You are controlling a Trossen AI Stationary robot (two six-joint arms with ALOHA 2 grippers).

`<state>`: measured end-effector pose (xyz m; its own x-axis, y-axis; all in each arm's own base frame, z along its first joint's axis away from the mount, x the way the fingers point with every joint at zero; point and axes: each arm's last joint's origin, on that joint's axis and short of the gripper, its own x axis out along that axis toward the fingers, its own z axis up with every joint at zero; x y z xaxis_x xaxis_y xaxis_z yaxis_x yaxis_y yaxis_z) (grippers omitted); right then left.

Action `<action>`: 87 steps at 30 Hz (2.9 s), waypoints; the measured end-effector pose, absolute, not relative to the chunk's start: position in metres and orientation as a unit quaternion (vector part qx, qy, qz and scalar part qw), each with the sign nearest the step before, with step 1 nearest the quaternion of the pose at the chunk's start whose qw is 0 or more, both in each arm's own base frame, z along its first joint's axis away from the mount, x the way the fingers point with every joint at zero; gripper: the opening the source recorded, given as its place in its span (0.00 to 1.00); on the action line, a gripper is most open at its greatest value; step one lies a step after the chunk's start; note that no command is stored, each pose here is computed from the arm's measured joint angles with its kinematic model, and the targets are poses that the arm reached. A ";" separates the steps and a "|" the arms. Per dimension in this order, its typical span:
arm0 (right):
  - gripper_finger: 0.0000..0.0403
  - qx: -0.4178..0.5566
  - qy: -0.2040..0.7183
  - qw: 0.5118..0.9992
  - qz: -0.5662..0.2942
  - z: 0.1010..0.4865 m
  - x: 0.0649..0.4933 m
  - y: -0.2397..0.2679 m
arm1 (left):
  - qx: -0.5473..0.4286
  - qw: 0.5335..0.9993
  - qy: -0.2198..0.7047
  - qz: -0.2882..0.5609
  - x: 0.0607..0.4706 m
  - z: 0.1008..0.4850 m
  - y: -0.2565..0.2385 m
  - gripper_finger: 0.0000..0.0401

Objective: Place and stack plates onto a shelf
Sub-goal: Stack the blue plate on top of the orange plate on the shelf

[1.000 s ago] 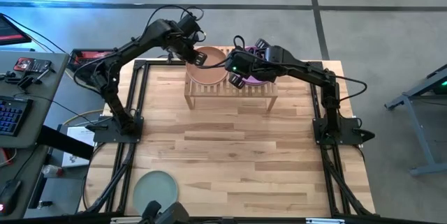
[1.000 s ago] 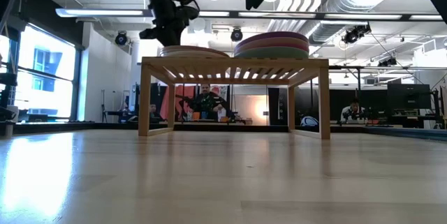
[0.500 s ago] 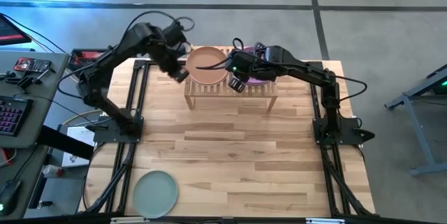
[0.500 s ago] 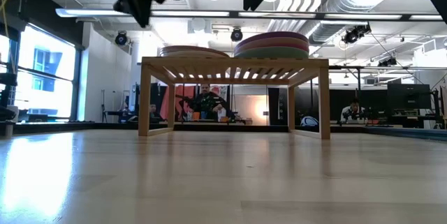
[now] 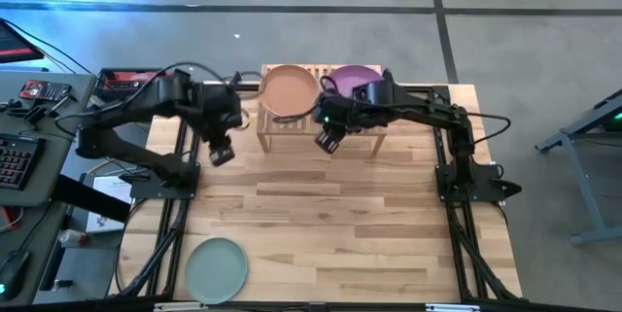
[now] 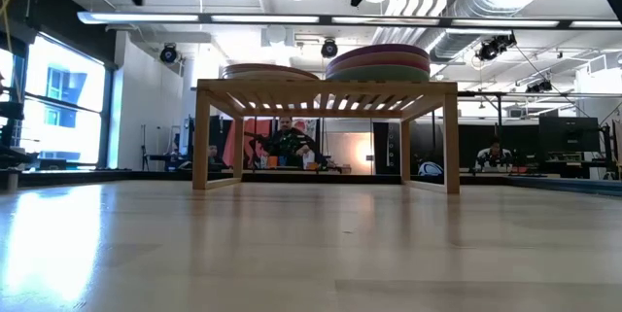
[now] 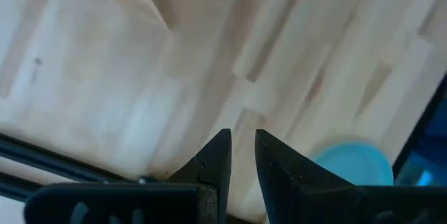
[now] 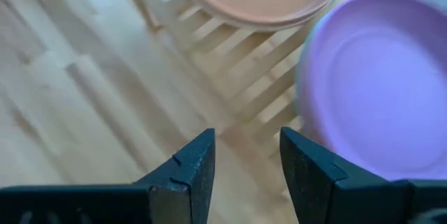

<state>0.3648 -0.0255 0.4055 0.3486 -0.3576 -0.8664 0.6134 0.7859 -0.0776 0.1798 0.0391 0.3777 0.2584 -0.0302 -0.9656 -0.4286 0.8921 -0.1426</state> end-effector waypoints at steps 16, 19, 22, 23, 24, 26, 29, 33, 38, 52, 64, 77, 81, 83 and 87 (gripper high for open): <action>0.34 0.234 0.448 0.806 -0.307 0.405 0.365 0.039 | -0.196 0.724 0.658 0.058 0.145 0.311 -0.033 0.13; 0.34 0.242 0.440 0.805 -0.316 0.403 0.366 0.048 | -0.195 0.730 0.653 0.044 0.147 0.301 -0.045 0.13; 0.34 0.249 0.435 0.804 -0.320 0.402 0.366 0.057 | -0.185 0.746 0.639 0.013 0.151 0.293 -0.059 0.13; 0.34 0.251 0.434 0.804 -0.320 0.401 0.366 0.059 | -0.185 0.752 0.633 0.002 0.152 0.290 -0.063 0.13; 0.34 0.253 0.433 0.803 -0.321 0.400 0.367 0.062 | -0.185 0.756 0.627 -0.007 0.154 0.286 -0.067 0.13; 0.34 0.254 0.435 0.803 -0.319 0.398 0.368 0.068 | -0.189 0.763 0.618 -0.020 0.155 0.280 -0.075 0.13; 0.34 0.256 0.437 0.802 -0.317 0.395 0.369 0.074 | -0.196 0.767 0.610 -0.034 0.156 0.270 -0.085 0.13; 0.34 0.251 0.442 0.802 -0.313 0.388 0.372 0.081 | -0.186 0.770 0.607 -0.058 0.153 0.256 -0.096 0.13; 0.34 0.250 0.454 0.797 -0.309 0.378 0.375 0.083 | -0.151 0.771 0.612 -0.094 0.147 0.240 -0.106 0.13; 0.34 0.242 0.468 0.790 -0.315 0.360 0.380 0.085 | -0.088 0.777 0.599 -0.172 0.135 0.211 -0.123 0.13; 0.34 0.245 0.465 0.791 -0.313 0.360 0.381 0.085 | -0.059 0.771 0.620 -0.133 0.145 0.188 -0.129 0.13; 0.34 0.246 0.465 0.792 -0.312 0.360 0.381 0.085 | -0.056 0.755 0.640 -0.131 0.157 0.168 -0.141 0.13; 0.34 0.246 0.465 0.792 -0.312 0.360 0.381 0.085 | -0.060 0.748 0.647 -0.137 0.158 0.165 -0.143 0.13; 0.34 0.246 0.465 0.792 -0.312 0.360 0.381 0.085 | -0.058 0.746 0.650 -0.134 0.159 0.163 -0.143 0.13; 0.34 0.246 0.465 0.792 -0.312 0.360 0.381 0.085 | -0.055 0.743 0.655 -0.131 0.159 0.160 -0.144 0.13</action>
